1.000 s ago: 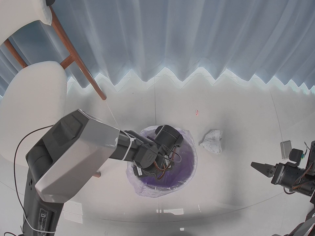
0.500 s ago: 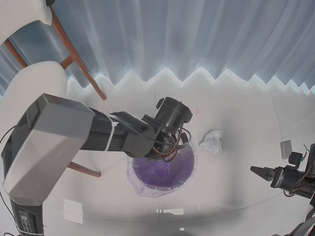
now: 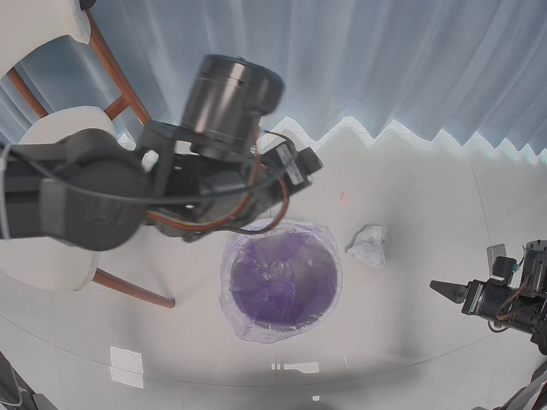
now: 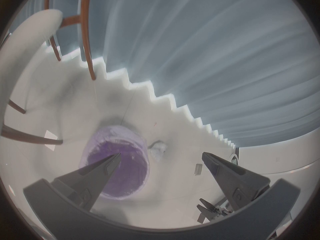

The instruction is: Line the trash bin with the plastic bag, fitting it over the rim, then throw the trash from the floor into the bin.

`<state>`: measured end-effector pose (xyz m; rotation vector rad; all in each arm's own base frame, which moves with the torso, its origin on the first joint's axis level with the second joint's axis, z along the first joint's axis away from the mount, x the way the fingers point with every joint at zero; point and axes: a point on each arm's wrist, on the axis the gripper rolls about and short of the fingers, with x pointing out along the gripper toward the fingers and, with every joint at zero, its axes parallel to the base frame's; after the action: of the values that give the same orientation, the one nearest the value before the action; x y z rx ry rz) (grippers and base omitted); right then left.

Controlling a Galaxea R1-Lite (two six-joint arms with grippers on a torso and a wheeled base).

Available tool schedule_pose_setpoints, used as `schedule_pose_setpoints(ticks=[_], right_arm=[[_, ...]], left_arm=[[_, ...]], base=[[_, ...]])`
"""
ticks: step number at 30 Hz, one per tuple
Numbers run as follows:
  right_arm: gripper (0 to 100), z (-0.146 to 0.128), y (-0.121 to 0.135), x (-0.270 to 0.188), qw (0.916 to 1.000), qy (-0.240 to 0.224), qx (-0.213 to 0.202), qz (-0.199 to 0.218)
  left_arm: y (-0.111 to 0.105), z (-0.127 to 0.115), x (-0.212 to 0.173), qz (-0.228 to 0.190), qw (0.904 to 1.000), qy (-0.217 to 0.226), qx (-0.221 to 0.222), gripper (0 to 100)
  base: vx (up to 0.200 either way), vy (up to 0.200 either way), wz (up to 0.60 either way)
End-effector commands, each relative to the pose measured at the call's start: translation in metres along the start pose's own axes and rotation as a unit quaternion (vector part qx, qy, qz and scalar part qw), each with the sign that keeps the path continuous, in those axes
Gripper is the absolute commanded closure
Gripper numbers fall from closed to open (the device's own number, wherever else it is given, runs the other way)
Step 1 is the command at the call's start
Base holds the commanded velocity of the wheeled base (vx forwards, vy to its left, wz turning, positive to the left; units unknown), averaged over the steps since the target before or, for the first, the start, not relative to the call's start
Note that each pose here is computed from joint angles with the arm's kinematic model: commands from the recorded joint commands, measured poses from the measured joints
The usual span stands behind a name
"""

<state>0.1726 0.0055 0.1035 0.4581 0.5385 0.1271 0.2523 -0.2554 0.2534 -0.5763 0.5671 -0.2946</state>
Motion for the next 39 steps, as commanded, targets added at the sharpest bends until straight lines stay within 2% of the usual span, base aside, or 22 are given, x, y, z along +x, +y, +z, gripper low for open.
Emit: schedule_pose_setpoints(ticks=[1,5,8,12,16,25,28,30,32,39], right_arm=[[0,0.009,-0.023,0.040,0.9985,0.020,-0.012,-0.049],[0,0.008,-0.035,0.060,0.9976,0.025,-0.030,-0.058],[0,0.005,-0.041,0.075,0.9971,0.021,-0.046,-0.057],[0,0.002,-0.049,0.095,0.9966,0.020,-0.056,-0.056],[0,0.003,-0.062,0.132,0.9959,0.003,-0.073,-0.053],[0,0.011,-0.078,0.186,0.9952,-0.010,-0.076,-0.061],[0,0.016,-0.081,0.208,0.9950,-0.001,-0.076,-0.065],[0,0.022,-0.082,0.219,0.9945,-0.011,-0.078,-0.069],[0,0.030,-0.084,0.232,0.9943,-0.017,-0.078,-0.070],[0,0.053,-0.087,0.262,0.9944,-0.013,-0.075,-0.073]], left_arm=[[0.037,0.041,-0.097,-0.039,0.9934,-0.108,-0.006,0],[0.074,0.044,-0.119,-0.026,0.9861,-0.164,0.015,0],[0.095,0.040,-0.136,-0.032,0.9784,-0.204,0.013,0],[0.115,0.037,-0.148,-0.029,0.9731,-0.229,0.005,0],[0.143,0.032,-0.166,0.008,0.9679,-0.251,-0.001,0],[0.171,0.014,-0.183,0.056,0.9622,-0.266,0.016,0],[0.189,0.009,-0.185,0.104,0.9562,-0.273,0.017,0],[0.194,0.009,-0.188,0.118,0.9520,-0.282,0.014,0],[0.196,0.009,-0.193,0.121,0.9484,-0.293,0.010,0],[0.206,-0.005,-0.201,0.138,0.9453,-0.295,0.017,0]], base=[[0.000,0.000,0.00],[0.000,0.000,0.00],[0.000,0.000,0.00],[0.000,0.000,0.00],[0.000,0.000,0.00],[0.000,0.000,0.00],[0.000,0.000,0.00],[0.000,0.000,0.00],[0.000,0.000,0.00],[0.000,0.000,0.00]])
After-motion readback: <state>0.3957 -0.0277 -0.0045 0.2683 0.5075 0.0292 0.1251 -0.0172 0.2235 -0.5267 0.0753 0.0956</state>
